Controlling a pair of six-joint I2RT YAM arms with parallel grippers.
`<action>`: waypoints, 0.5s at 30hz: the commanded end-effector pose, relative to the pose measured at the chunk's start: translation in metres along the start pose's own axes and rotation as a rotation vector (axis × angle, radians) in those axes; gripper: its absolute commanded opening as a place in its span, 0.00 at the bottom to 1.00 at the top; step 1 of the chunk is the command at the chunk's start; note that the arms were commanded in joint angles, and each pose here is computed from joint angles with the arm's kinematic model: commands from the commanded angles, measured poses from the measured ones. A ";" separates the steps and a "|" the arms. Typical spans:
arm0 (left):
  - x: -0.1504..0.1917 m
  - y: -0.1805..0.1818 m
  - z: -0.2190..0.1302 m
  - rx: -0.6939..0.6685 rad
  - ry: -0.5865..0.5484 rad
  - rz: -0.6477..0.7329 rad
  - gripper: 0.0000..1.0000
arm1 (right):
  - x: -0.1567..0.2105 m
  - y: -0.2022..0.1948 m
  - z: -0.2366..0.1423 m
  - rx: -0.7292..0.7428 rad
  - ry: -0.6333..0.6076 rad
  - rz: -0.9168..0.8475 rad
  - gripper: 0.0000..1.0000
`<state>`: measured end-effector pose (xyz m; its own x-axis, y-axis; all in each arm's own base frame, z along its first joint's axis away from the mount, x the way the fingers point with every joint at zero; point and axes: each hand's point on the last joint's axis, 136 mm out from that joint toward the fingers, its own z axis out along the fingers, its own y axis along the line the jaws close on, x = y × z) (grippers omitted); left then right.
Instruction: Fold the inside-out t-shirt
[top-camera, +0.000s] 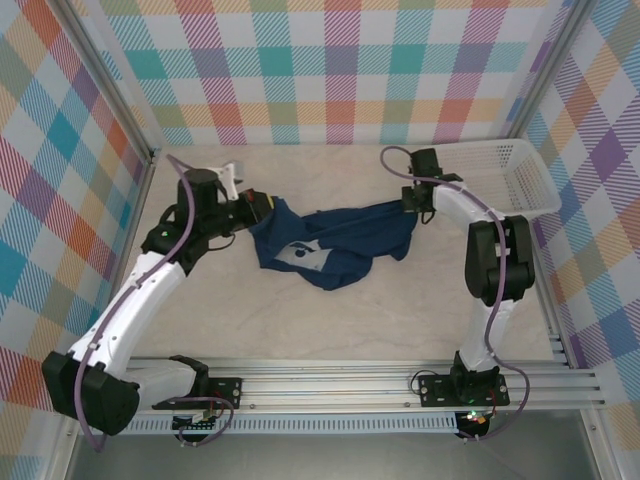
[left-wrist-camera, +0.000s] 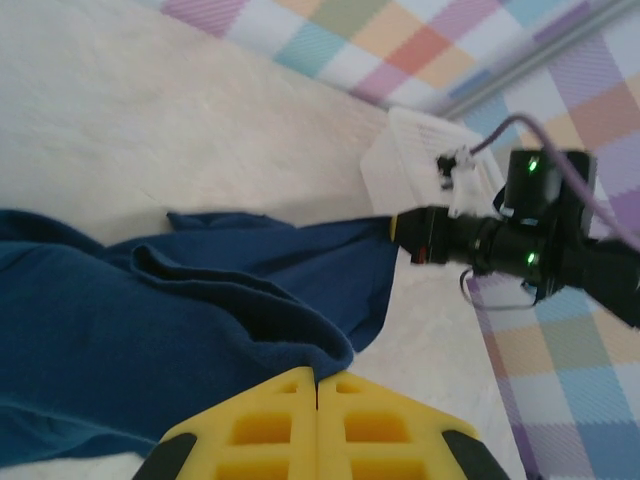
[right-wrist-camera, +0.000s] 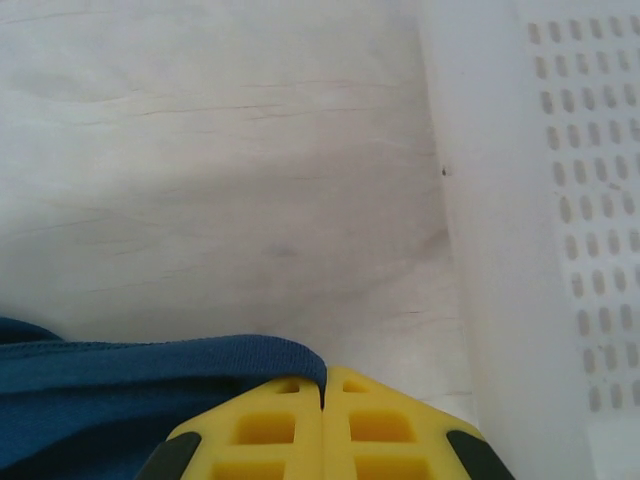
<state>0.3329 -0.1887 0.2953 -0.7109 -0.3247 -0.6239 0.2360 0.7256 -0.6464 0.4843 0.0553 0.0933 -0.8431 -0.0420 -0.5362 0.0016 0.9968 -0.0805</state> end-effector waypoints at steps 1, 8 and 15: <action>0.004 -0.022 0.013 0.066 0.018 0.033 0.00 | -0.011 -0.036 -0.017 0.086 -0.036 0.016 0.00; -0.008 0.008 0.004 -0.132 -0.055 0.102 0.00 | -0.022 0.003 -0.043 -0.151 -0.115 0.037 0.00; -0.062 0.042 -0.072 -0.394 -0.245 0.155 0.00 | -0.040 0.047 -0.140 -0.459 -0.299 0.066 0.00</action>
<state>0.3466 -0.1405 0.2949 -0.6226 -0.2889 -0.7273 0.1016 0.8916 -0.4412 0.4517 0.0878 0.1691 -0.7517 0.0201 -0.6592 -0.1321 0.9747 0.1803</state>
